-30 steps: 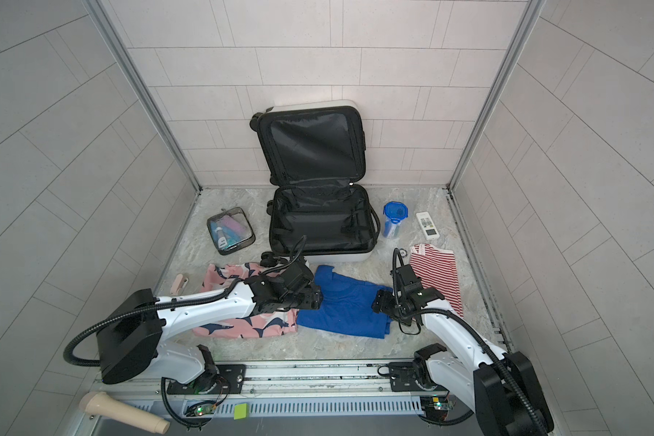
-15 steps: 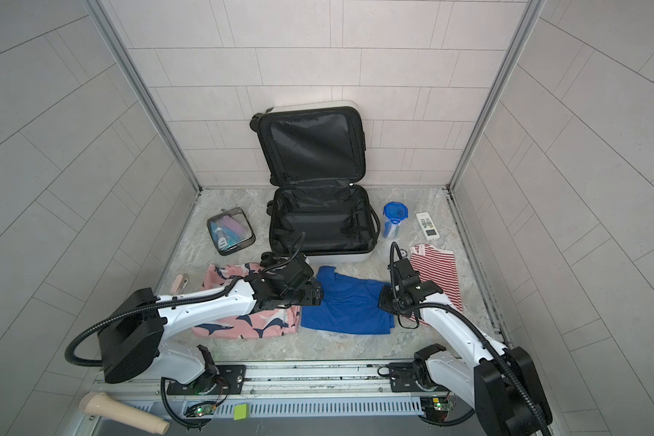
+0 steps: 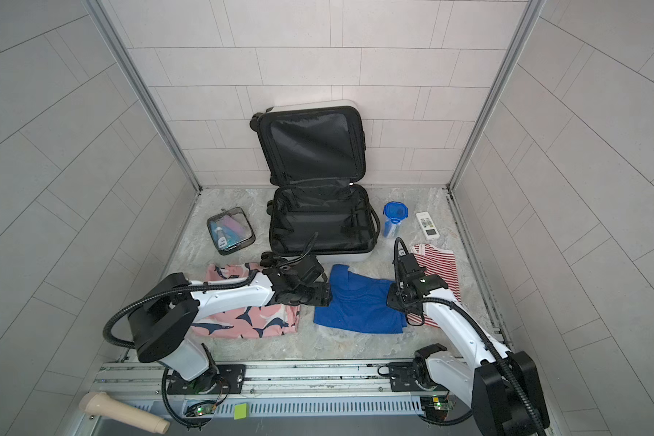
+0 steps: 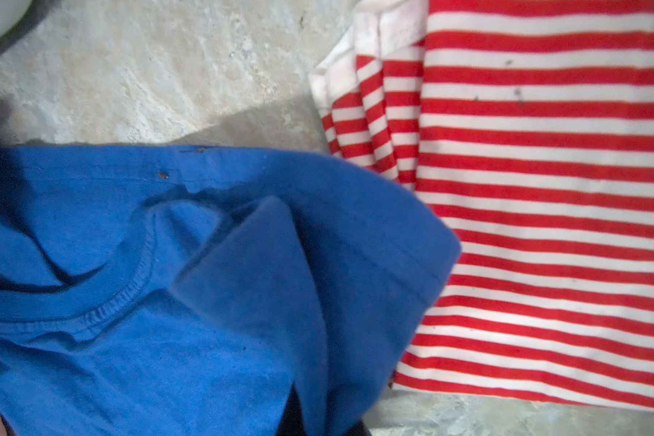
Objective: Pack the luggage
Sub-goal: 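Lift the blue T-shirt with both grippers and carry it over the suitcase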
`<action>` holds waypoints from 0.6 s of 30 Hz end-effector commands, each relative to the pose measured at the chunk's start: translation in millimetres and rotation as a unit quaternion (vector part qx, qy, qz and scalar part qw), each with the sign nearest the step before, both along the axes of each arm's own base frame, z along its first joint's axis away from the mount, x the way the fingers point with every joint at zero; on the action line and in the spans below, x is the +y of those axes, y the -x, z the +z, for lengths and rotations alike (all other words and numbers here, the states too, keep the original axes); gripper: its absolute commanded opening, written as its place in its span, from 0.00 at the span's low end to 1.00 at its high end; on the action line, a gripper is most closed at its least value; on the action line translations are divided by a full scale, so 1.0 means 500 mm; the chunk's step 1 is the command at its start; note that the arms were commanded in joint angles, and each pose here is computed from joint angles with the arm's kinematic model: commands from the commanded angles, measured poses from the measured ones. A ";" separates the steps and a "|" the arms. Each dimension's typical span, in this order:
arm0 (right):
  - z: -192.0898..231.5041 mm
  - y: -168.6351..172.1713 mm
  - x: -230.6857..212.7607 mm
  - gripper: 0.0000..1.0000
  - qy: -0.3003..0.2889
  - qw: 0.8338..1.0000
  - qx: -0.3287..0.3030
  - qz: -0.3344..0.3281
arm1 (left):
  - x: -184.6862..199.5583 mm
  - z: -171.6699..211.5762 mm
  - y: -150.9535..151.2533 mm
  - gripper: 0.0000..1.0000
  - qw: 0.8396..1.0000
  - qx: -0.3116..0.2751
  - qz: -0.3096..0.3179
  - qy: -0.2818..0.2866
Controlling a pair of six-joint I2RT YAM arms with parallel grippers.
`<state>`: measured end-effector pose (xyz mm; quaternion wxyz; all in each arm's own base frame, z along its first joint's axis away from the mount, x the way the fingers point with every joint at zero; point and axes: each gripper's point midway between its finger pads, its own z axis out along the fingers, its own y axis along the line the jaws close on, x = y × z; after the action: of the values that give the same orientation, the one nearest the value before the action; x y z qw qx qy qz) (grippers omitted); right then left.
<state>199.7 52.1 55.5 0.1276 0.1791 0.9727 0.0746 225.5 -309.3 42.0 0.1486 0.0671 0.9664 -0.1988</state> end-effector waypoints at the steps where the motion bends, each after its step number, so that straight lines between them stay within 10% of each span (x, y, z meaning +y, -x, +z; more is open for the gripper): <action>1: 0.004 0.002 -0.008 0.00 0.009 1.000 0.003 -0.002 | -0.020 -0.006 -0.004 0.85 1.000 0.007 0.002 0.016; 12: -0.008 -0.009 0.014 0.00 -0.019 1.000 0.006 -0.001 | -0.086 -0.033 -0.010 0.80 0.999 0.018 -0.026 0.035; 18: -0.009 -0.012 0.024 0.00 -0.033 0.999 0.004 0.001 | -0.111 -0.031 -0.004 0.49 0.998 0.014 -0.040 0.046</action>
<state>203.4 60.5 50.6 0.1153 0.1786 0.9726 0.0946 231.1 -357.4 27.5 0.1340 0.0878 0.9564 -0.2442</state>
